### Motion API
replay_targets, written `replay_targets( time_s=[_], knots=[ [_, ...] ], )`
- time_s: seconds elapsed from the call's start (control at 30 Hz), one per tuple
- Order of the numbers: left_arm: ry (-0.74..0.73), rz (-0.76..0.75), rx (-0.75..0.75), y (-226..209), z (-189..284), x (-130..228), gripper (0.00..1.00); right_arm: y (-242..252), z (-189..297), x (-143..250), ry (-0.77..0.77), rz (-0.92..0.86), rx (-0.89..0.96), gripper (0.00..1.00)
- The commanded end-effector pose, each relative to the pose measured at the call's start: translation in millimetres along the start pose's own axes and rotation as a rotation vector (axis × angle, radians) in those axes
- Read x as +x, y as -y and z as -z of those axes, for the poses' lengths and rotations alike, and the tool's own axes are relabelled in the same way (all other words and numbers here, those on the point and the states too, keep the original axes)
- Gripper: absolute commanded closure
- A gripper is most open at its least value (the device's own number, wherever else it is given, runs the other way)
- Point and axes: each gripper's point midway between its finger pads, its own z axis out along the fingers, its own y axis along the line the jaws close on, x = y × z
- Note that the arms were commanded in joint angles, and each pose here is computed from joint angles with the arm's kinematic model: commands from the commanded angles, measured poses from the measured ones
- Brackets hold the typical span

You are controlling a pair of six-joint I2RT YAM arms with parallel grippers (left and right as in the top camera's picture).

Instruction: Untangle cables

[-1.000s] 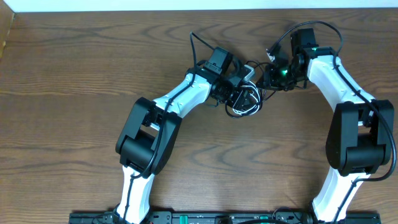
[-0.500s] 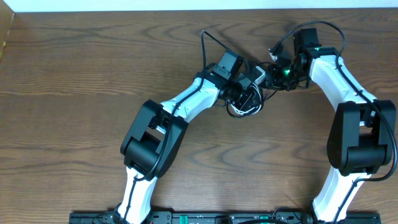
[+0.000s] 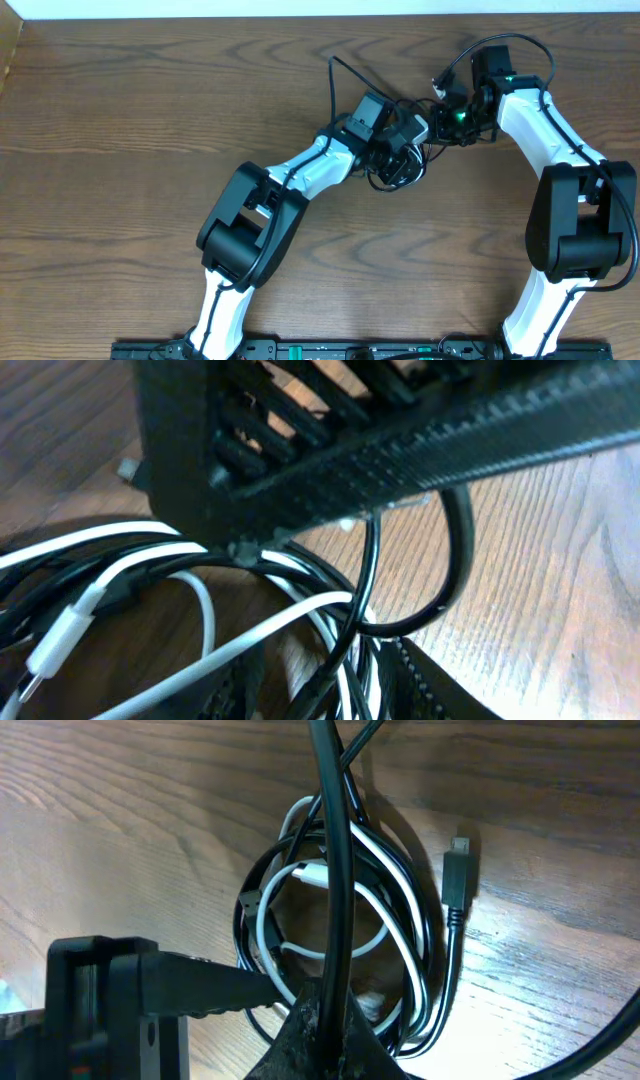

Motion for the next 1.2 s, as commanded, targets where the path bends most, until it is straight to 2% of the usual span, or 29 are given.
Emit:
replay_targets(
  time_s=[0.0, 0.3, 0.5, 0.6, 0.7, 0.73, 0.83, 0.97, 1.07, 1.17],
  knots=[
    [-0.011, -0.032, 0.033, 9, -11, 8, 0.60, -6, 0, 0, 0.001, 0.023, -0.015, 0.99],
    [-0.034, -0.008, 0.035, 1, -28, 24, 0.63, -6, 0, 0, 0.000, 0.023, -0.014, 0.99],
    [-0.017, -0.017, 0.034, -1, -30, 21, 0.63, -6, 0, 0, -0.002, 0.022, -0.014, 0.99],
    [-0.011, -0.021, 0.032, -1, -30, 20, 0.73, -6, 0, 0, -0.002, 0.021, -0.014, 0.99],
    [-0.004, -0.025, 0.020, -4, -30, 18, 0.88, -3, 0, 1, -0.006, 0.016, 0.002, 0.99],
    [0.001, -0.028, 0.018, -4, -29, 16, 0.90, 0, 0, 1, -0.005, 0.008, 0.016, 0.99],
    [0.026, -0.036, 0.011, -3, -21, 5, 0.92, 7, 1, 1, -0.003, -0.024, 0.055, 0.99],
    [0.087, 0.053, -0.026, -5, 4, -22, 0.92, 10, 2, 1, 0.000, -0.034, 0.057, 0.99],
    [0.158, 0.141, -0.037, 2, 42, -52, 0.92, 13, 3, 0, 0.003, -0.043, 0.068, 0.99],
    [0.191, 0.187, -0.042, 9, 72, -68, 0.92, 17, 3, 0, 0.005, -0.056, 0.092, 0.99]
  ],
)
